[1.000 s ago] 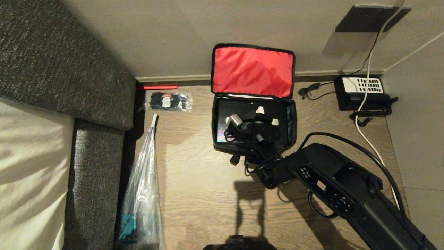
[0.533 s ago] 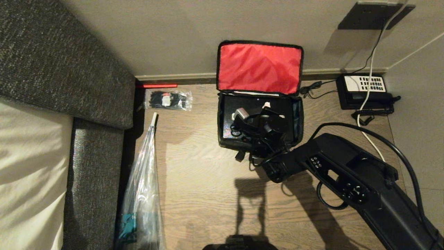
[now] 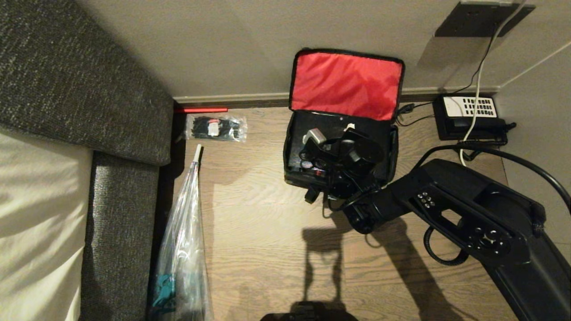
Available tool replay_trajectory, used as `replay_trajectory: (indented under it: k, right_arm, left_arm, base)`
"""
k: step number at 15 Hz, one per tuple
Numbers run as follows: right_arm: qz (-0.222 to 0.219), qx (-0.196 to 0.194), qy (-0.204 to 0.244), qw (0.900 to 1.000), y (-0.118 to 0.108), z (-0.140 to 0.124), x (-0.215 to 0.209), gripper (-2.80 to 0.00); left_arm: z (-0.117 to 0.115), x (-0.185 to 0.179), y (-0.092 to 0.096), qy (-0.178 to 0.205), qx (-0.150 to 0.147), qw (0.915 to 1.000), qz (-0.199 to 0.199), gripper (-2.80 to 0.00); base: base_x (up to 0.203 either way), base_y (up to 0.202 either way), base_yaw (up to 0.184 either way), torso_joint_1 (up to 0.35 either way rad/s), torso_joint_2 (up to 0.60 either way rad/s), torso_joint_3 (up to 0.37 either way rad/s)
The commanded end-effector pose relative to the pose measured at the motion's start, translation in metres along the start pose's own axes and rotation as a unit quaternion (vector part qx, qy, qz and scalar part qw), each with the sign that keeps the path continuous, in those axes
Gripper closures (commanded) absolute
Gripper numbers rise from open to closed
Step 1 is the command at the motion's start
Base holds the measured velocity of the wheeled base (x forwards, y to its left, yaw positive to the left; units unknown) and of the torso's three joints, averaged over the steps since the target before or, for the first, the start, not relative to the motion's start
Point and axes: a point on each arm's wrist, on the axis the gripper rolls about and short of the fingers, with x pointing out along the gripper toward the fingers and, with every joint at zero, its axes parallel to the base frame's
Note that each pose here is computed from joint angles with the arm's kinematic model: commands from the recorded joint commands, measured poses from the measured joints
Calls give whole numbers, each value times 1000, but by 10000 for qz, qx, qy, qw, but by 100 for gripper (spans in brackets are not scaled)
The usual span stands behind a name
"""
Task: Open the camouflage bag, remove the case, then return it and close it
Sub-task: Lift the black box
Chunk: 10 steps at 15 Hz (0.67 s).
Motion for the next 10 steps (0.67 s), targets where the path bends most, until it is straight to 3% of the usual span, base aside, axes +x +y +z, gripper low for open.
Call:
replay_trajectory:
  k: [1, 7, 10]
  right_arm:
    - [-135, 122, -38, 9998, -22, 7, -1, 0]
    - [-70, 167, -163, 9997, -33, 17, -13, 0]
    - [-64, 256, 10, 9997, -39, 21, -16, 0]
  left_arm:
    - [0, 0, 0, 0, -1, 10000, 5, 0]
    - [0, 0, 0, 0, -1, 10000, 5, 0]
    - [0, 0, 0, -1, -1, 10000, 5, 0]
  base:
    - [0, 0, 0, 0, 0, 0]
    - [0, 0, 0, 0, 0, 0]
    - [0, 0, 0, 0, 0, 0]
